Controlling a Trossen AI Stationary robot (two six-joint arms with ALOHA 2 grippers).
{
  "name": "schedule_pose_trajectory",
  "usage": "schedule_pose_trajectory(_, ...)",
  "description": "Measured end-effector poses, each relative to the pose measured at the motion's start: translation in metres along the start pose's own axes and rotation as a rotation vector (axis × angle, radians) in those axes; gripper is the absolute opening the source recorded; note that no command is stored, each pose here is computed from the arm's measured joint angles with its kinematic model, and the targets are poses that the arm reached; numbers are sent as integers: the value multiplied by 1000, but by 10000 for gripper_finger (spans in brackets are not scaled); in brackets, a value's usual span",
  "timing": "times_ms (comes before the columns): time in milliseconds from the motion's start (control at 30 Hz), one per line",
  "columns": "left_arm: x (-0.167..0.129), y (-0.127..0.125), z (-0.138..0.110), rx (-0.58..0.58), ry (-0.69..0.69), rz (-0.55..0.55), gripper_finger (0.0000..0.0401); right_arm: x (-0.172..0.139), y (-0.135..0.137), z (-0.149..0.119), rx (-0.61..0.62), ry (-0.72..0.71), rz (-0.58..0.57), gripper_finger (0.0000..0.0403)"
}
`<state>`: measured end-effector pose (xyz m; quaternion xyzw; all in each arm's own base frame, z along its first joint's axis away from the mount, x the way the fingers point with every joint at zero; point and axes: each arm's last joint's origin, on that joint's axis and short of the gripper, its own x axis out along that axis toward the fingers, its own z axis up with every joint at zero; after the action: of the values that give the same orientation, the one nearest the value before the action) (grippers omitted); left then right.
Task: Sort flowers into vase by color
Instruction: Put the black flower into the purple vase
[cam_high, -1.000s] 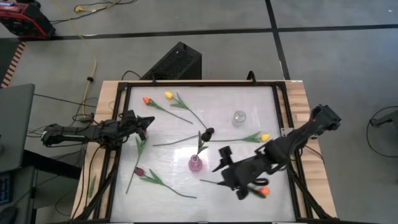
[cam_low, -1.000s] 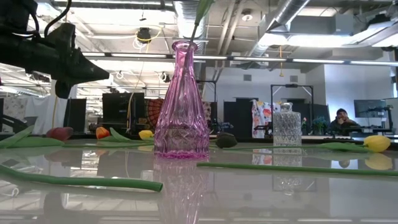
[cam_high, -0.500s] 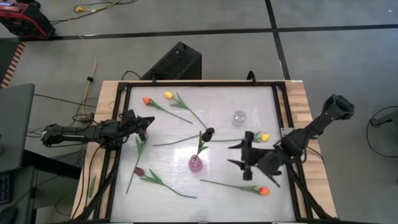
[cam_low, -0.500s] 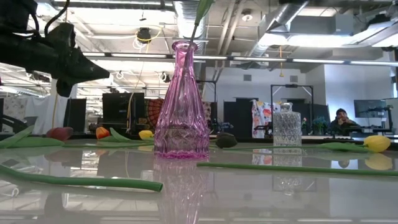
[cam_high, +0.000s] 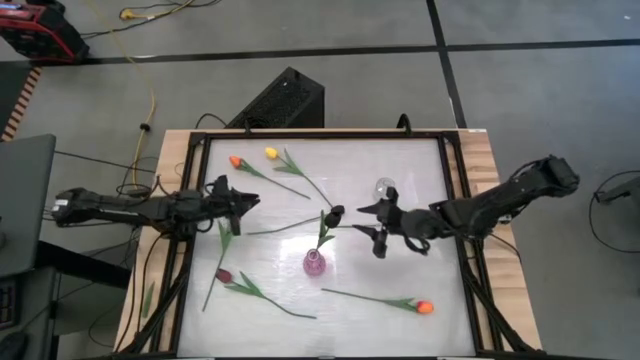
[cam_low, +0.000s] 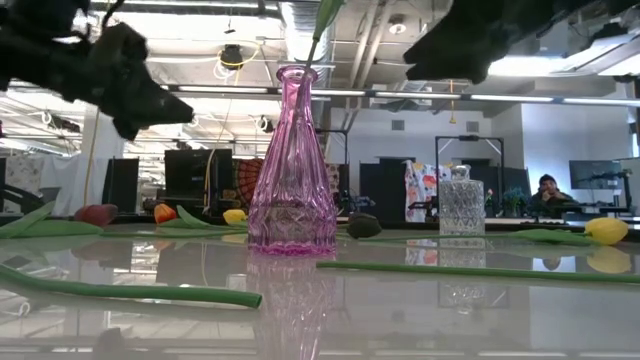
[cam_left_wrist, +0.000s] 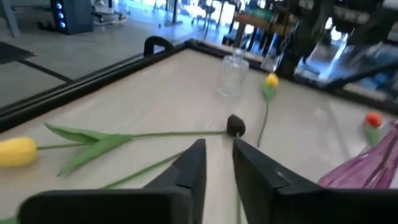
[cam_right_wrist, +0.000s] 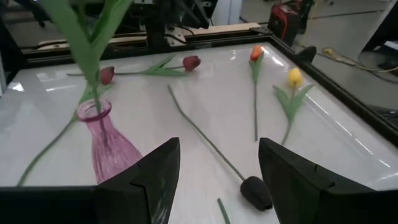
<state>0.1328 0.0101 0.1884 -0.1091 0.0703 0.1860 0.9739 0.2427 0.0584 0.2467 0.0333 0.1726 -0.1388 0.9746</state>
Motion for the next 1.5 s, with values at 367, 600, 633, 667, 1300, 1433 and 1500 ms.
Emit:
schedule_pose_trajectory(367, 68, -15, 2, 174, 282, 61, 139, 18, 3, -12, -23, 55, -10, 243)
schedule_pose_trajectory(600, 115, -22, -20, 259, 435, 4, 135, 15, 7, -13, -16, 54, 11, 243)
schedule_pose_trajectory(633, 121, -22, -26, 267, 458, 16, 135, 15, 7, -13, -17, 55, 13, 243)
schedule_pose_trajectory(667, 126, -22, -30, 271, 471, 23, 134, 14, 7, -14, -19, 61, 13, 243)
schedule_pose_trajectory(1300, 154, -23, -55, 296, 529, 89, 134, 14, 6, -19, -41, 111, 2, 243)
schedule_pose_trajectory(1433, 151, -25, -38, 295, 448, 94, 134, 14, 7, -19, -27, 116, 16, 243)
schedule_pose_trajectory(1500, 148, -27, -31, 282, 432, 47, 134, 14, 7, -20, -16, 119, 18, 243)
